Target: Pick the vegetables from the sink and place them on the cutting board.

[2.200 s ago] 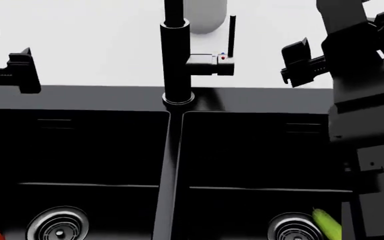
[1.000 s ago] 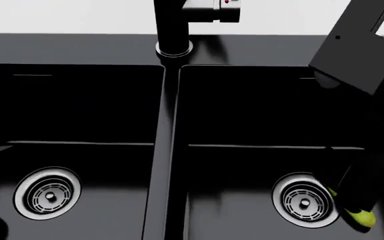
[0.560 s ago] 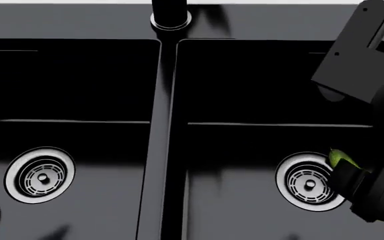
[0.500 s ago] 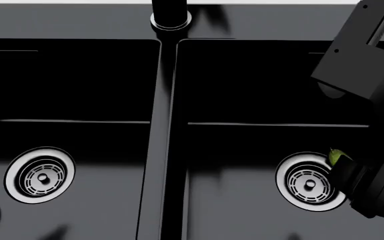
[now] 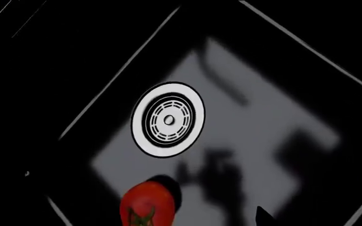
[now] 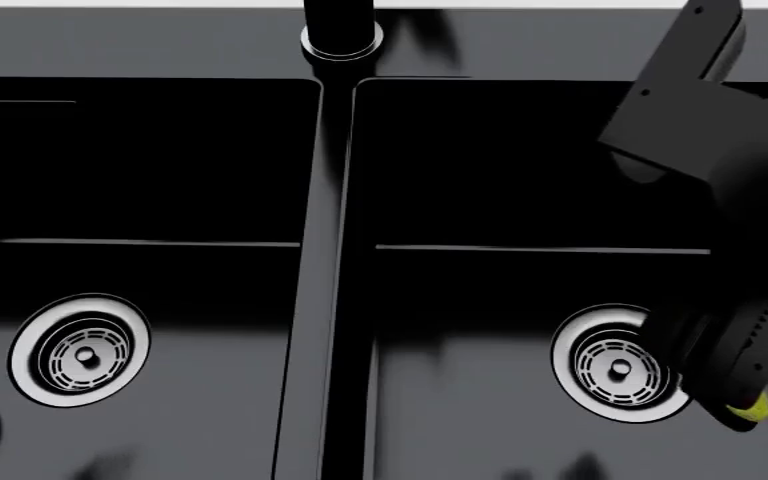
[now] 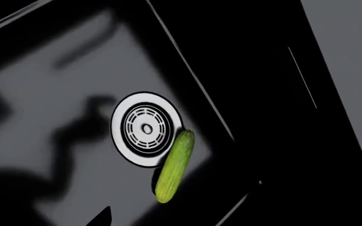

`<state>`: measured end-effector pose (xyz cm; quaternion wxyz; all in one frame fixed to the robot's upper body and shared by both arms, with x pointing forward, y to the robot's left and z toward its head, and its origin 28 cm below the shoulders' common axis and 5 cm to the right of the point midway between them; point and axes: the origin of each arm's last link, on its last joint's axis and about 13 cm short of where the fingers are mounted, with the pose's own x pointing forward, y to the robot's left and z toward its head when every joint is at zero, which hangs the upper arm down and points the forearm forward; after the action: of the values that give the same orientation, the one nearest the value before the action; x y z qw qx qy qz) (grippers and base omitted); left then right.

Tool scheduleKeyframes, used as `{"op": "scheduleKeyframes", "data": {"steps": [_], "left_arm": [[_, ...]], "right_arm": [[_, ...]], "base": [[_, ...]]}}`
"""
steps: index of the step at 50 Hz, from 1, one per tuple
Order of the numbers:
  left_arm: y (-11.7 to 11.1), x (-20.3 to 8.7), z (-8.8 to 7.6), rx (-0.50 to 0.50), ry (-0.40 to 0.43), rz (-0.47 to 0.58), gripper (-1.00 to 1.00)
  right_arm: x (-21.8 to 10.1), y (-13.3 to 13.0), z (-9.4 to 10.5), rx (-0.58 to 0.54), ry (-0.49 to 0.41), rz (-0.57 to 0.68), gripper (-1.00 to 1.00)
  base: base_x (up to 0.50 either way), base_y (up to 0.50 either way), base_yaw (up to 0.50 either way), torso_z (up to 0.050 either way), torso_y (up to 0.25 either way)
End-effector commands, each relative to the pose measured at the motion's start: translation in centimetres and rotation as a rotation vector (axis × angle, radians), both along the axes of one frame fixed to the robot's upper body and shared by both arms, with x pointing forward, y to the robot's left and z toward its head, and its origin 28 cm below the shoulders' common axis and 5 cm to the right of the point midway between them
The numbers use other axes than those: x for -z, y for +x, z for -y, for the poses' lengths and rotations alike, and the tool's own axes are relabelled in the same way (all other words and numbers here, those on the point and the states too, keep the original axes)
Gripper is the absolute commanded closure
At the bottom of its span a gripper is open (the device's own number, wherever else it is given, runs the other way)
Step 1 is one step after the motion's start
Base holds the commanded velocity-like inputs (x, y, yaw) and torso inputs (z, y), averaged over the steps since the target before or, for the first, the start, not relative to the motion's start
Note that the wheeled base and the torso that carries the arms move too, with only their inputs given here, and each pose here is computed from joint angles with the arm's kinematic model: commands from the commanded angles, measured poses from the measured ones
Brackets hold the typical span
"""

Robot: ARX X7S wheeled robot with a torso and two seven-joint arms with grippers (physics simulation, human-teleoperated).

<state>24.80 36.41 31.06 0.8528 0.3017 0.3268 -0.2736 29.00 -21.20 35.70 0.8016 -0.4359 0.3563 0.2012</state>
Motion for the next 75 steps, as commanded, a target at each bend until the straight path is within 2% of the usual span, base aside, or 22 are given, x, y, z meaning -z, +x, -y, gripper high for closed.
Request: {"op": "scheduleKeyframes", "data": {"steps": [1,12,23,33,47,60,75], "left_arm": [[-0.1,0.8,-0.2,-0.021,0.034,-0.080,-1.00],[0.7,1.2,-0.2,-0.082,0.089,-0.036,-1.00],[2.2,2.6,0.9,-0.037,0.135,-0.088,-1.00],[2.7,3.5,0.9,-0.035,0.163,-0.121,-1.00],[3.8,4.4,0.8,-0.048,0.206,-0.093,-1.00],[4.4,5.9,0.9,-0.040,0.246,-0.126,-1.00],[5.9,7.2,1.0,-0.052,0.303,-0.114,-1.00]], "right_arm": [[0.3,0.4,-0.2,-0.004,0.001,-0.004,-1.00],[0.7,0.4,-0.4,-0.013,0.010,-0.006,-1.00],[0.8,0.3,-0.4,-0.014,0.017,-0.006,-1.00],[0.9,0.2,-0.4,-0.017,0.018,-0.008,-1.00],[1.2,0.2,-0.6,-0.021,0.024,-0.009,-1.00],[1.4,0.2,-0.6,-0.022,0.028,-0.010,-1.00],[1.7,0.5,-0.8,-0.028,0.030,-0.014,-1.00]], "base": [[0.00,0.00,0.00,0.000,0.000],[0.00,0.00,0.00,0.000,0.000],[0.00,0.00,0.00,0.000,0.000],[0.00,0.00,0.00,0.000,0.000],[0.00,0.00,0.00,0.000,0.000],[0.00,0.00,0.00,0.000,0.000],[0.00,0.00,0.00,0.000,0.000]]}}
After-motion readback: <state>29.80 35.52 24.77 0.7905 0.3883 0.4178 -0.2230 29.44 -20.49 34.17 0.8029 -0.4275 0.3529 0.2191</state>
